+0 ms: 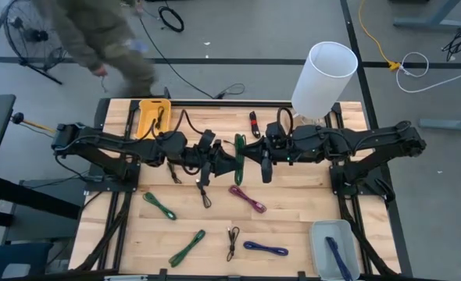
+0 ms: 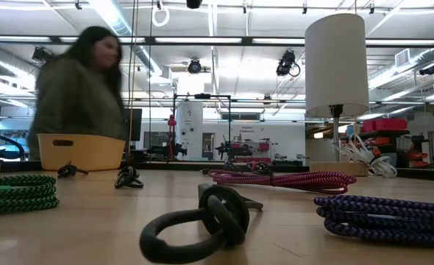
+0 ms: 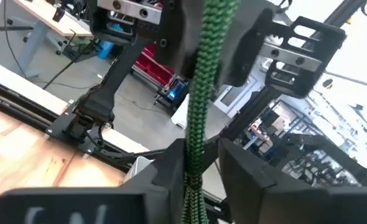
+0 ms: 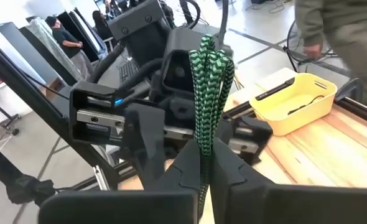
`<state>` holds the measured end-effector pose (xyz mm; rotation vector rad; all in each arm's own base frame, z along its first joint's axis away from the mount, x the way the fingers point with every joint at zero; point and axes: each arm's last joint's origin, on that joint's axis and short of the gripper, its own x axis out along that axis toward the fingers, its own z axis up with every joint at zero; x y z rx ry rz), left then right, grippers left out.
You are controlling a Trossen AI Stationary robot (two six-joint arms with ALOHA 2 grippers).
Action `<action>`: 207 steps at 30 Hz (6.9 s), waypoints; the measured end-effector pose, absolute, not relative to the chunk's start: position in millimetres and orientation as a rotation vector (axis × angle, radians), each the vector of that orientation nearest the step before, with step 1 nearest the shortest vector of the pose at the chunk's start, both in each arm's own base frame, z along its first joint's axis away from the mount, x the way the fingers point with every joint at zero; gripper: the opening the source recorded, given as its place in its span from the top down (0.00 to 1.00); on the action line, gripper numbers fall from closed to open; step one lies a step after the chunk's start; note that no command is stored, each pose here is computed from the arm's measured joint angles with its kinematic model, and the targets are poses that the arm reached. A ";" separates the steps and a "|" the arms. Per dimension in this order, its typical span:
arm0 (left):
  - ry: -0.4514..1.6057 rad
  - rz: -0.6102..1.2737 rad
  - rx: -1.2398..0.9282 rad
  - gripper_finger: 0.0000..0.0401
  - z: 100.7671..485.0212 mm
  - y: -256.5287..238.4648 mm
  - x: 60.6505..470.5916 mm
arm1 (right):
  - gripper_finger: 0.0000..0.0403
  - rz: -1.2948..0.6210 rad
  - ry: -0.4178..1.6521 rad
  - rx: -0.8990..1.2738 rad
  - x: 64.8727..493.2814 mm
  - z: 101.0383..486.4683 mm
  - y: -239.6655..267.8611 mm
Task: Pick & Place USB Port
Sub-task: Put the green charger cable into the gray bin, then put the black charger cable into the yellow bin
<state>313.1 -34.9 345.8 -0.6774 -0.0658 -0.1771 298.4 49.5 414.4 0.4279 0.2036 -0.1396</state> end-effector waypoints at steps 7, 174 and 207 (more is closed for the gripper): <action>-0.087 -0.218 -0.592 0.54 361.1 -23.9 298.0 | 0.99 -0.145 0.265 0.459 285.4 414.3 50.2; 0.067 -0.379 -0.575 0.53 357.6 -25.3 289.3 | 0.51 -0.932 0.639 1.007 304.5 157.8 -190.8; 0.057 -0.366 -0.551 0.53 357.7 -22.5 289.5 | 0.90 -0.697 0.674 1.149 312.2 175.1 -174.5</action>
